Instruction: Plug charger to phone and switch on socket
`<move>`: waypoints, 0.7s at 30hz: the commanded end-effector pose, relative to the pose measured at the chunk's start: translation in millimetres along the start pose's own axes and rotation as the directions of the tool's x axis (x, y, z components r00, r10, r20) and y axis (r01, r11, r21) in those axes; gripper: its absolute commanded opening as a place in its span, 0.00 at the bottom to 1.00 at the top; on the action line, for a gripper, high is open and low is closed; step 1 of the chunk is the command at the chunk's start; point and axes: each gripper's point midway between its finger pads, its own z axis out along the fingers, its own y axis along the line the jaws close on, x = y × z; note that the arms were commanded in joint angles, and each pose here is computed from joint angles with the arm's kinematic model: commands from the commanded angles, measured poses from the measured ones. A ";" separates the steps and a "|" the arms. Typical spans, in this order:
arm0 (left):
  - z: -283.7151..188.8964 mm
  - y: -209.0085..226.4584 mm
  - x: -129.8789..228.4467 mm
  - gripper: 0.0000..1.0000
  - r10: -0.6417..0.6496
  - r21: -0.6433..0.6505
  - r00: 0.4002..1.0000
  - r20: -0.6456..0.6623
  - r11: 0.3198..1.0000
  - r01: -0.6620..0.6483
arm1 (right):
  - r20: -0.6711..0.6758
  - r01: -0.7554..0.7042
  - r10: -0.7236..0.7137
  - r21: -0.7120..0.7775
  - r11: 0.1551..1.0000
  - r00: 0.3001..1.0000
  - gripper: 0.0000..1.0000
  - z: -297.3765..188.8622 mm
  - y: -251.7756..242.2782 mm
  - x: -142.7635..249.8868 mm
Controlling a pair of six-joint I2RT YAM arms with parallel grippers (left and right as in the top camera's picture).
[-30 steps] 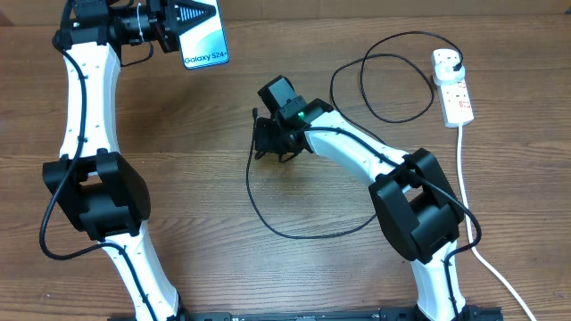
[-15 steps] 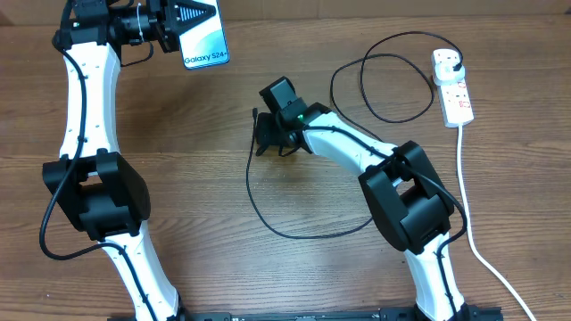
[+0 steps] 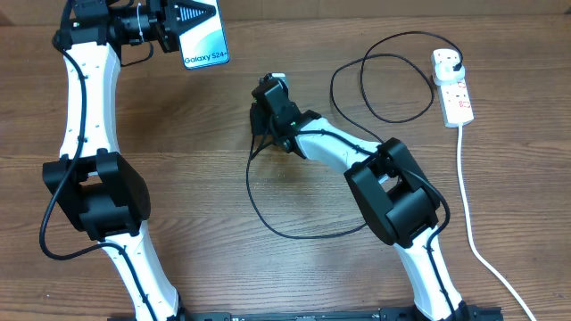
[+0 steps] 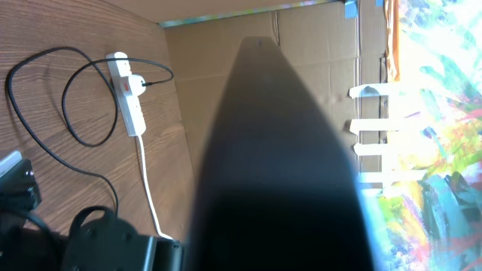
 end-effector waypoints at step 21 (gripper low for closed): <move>-9.1 -14.1 1.8 0.04 0.054 0.016 0.999 0.004 0.998 -0.054 | -0.205 -0.008 0.041 0.160 0.987 0.978 0.04 22.8 -6.1 95.8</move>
